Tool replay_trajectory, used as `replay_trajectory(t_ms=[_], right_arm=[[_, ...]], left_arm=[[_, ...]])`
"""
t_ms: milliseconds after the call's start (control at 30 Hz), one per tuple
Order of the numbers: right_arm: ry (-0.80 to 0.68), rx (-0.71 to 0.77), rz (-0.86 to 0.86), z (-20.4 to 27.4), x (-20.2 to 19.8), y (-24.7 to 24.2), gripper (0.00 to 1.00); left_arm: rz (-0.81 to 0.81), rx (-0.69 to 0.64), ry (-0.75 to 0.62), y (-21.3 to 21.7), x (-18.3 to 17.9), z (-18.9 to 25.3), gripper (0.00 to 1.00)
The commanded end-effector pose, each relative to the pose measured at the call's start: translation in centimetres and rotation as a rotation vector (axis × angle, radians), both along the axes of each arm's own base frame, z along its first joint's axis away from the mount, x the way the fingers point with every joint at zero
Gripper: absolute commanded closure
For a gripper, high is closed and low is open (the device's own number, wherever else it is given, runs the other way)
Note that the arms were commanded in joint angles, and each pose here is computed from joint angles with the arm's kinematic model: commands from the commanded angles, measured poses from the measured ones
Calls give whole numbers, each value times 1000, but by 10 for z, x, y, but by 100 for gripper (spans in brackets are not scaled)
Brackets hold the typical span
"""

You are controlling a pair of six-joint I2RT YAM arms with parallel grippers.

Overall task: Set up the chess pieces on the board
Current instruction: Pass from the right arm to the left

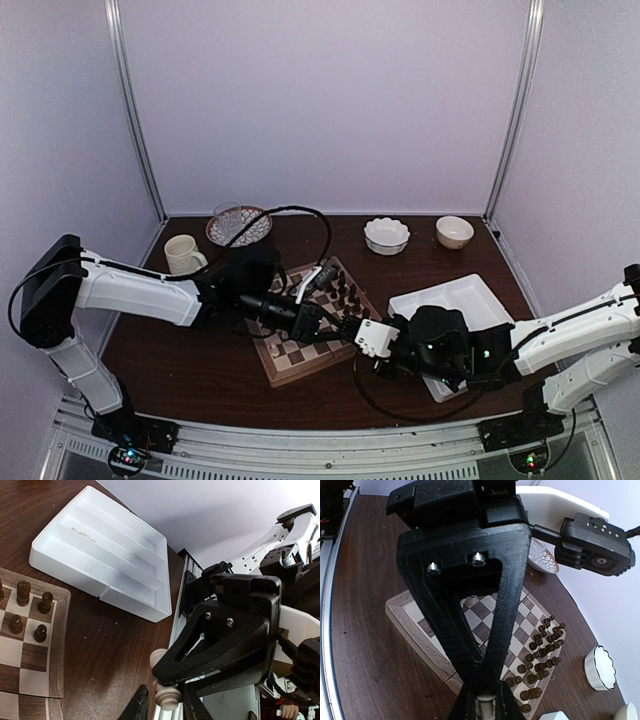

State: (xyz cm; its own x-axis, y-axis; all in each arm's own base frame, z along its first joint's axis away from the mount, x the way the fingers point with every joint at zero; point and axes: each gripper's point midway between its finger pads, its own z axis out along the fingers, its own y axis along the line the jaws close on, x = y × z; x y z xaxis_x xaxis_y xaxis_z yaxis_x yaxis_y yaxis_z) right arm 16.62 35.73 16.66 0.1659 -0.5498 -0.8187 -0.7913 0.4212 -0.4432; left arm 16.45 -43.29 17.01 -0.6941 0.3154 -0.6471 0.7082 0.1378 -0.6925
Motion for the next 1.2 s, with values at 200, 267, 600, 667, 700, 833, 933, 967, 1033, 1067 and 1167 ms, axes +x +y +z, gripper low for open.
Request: replay_trajectory(t_ms=[200, 267, 600, 667, 700, 833, 933, 967, 1033, 1067, 1167], right_arm=[[-25, 27, -18, 13, 3, 7, 98], [-28, 24, -28, 12, 5, 7, 96], [-36, 43, -59, 14, 9, 3, 79], [-39, 57, -64, 16, 8, 1, 74], [-41, 67, -65, 18, 8, 0, 71], [-44, 89, -75, 23, 9, -4, 65], [-45, 98, -80, 25, 9, -6, 61], [-45, 103, -82, 25, 9, -7, 61], [-45, 115, -94, 27, 10, -9, 60], [-45, 123, -105, 29, 12, -10, 60], [-51, 144, -136, 32, 15, -16, 60]], left_arm=[[-22, -40, -30, -8, 0, 12, 82], [-13, -28, -34, -8, 2, 10, 83], [21, 18, -60, -4, 8, 5, 86], [29, 32, -67, -3, 10, 4, 86], [36, 44, -69, -2, 12, 3, 87], [52, 72, -72, 2, 17, 0, 87], [66, 88, -79, 6, 21, -1, 87], [70, 95, -83, 7, 22, -1, 87], [87, 120, -90, 11, 26, -3, 87], [96, 138, -93, 14, 29, -4, 87], [123, 203, -111, 24, 36, -8, 87]])
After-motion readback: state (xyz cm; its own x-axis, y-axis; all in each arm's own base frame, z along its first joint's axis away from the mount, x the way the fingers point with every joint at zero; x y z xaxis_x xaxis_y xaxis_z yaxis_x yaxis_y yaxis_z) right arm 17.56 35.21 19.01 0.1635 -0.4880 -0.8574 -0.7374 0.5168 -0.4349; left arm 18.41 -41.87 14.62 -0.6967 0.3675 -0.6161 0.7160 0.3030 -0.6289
